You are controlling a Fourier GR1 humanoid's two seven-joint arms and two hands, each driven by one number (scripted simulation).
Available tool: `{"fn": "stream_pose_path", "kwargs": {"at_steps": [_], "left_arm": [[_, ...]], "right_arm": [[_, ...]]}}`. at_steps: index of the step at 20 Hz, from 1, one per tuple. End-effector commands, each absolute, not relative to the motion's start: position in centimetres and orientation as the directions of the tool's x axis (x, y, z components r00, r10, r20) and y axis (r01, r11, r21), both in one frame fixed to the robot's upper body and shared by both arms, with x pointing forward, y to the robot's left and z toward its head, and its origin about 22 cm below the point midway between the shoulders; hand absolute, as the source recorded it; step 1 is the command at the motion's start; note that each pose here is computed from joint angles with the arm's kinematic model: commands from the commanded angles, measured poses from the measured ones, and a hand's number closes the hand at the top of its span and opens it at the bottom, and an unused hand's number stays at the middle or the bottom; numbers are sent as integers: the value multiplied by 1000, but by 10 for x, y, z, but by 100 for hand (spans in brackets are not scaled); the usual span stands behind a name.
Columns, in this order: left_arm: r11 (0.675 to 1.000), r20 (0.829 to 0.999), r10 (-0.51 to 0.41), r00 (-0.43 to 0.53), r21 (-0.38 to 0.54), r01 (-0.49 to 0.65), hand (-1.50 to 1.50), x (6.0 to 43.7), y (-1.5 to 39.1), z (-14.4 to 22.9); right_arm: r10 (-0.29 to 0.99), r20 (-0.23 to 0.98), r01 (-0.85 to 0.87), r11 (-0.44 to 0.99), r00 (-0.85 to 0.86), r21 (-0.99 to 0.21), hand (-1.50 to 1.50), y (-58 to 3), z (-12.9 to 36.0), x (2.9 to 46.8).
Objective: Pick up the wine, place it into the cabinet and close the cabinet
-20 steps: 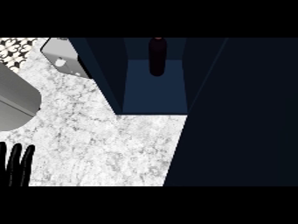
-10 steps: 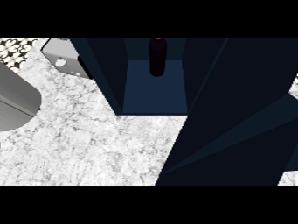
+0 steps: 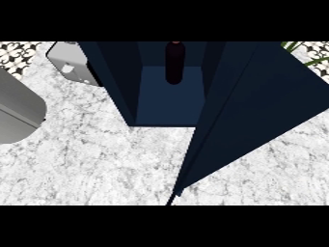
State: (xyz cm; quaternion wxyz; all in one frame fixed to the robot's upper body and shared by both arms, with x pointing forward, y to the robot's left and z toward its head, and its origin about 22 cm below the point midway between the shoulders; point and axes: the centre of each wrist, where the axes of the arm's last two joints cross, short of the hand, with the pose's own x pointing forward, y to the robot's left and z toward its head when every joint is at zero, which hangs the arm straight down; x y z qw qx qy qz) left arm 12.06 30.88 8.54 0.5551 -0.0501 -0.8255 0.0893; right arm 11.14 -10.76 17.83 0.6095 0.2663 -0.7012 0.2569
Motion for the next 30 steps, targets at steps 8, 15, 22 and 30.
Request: {"fn": "stream_pose_path", "kwargs": {"at_steps": [8,15,22,30], "left_arm": [[970,896,237,-375,-243,32,-150,123,306,90],[959,890,279,-362,-275,62,-150,127,298,89],[962,888,266,-375,-272,39,-150,133,294,82],[961,887,258,-382,-278,2,-150,152,294,84]], "right_arm": [[-90,958,-707,694,-271,-134,150,-57,200,118],[-125,969,-719,691,-215,-70,150,-37,215,141],[-99,959,-669,736,-264,-109,150,3,255,201],[28,909,-551,788,-415,-275,150,29,281,266]]}}
